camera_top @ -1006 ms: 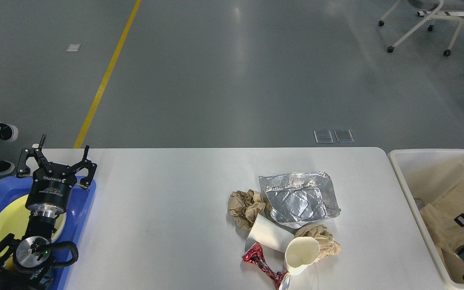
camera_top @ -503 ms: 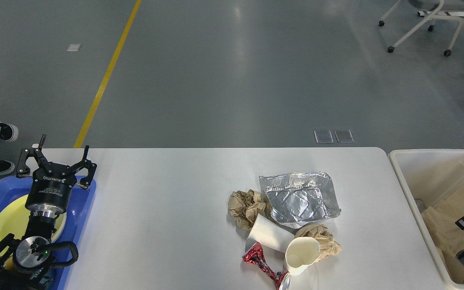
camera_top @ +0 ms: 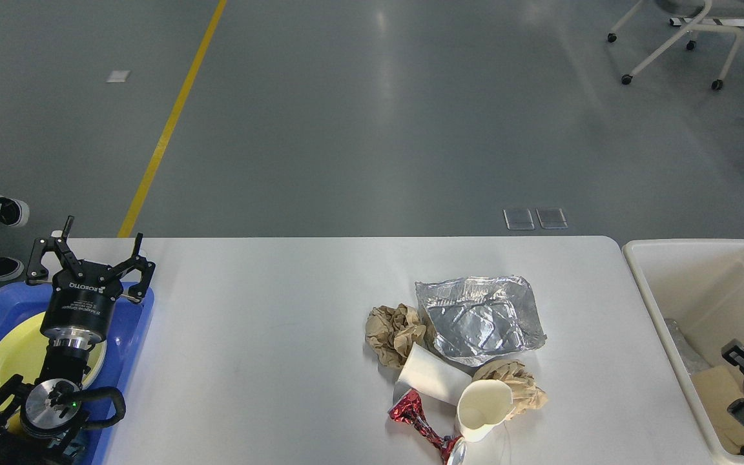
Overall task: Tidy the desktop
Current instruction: 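Release the paper bag in the bin and raise the right gripper, then move the right gripper down toward the silver foil bag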
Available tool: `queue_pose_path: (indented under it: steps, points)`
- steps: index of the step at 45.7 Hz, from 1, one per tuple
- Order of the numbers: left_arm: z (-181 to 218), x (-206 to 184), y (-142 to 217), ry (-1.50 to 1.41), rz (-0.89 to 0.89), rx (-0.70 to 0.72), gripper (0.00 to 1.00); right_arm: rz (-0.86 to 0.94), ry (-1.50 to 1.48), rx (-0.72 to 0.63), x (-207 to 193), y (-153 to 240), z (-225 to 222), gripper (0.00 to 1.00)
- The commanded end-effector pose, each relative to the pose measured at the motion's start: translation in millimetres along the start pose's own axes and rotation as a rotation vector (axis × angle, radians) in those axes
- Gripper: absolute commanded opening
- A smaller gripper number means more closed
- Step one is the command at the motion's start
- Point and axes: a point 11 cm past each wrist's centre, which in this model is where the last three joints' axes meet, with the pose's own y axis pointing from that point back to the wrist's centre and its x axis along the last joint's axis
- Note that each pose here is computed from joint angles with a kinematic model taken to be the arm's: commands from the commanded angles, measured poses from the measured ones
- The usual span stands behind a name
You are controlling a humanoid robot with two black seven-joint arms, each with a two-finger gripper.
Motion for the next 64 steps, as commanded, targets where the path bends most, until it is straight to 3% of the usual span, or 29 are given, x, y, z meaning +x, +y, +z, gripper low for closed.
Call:
queue_pose_path:
  steps: [1, 16, 27, 34, 47, 64]
  points:
    - [0, 0, 0, -0.001, 0.0, 0.0, 0.96, -0.034, 0.004, 0.028, 20, 1, -12, 1.0]
    - [0, 0, 0, 0.001, 0.0, 0.0, 0.96, -0.256, 0.254, 0.166, 94, 30, -82, 1.0]
    - [0, 0, 0, 0.001, 0.0, 0.0, 0.96, -0.446, 0.456, 0.213, 156, 92, -139, 1.0]
    - [0, 0, 0, 0.001, -0.001, 0.0, 0.96, -0.565, 0.593, 0.256, 178, 149, -186, 1.0]
    - [0, 0, 0, 0.001, 0.0, 0.0, 0.96, -0.819, 0.745, 0.307, 198, 269, -225, 1.0]
    - [0, 0, 0, 0.001, 0.0, 0.0, 0.96, -0.84, 0.832, 0.544, 187, 425, -240, 1.0]
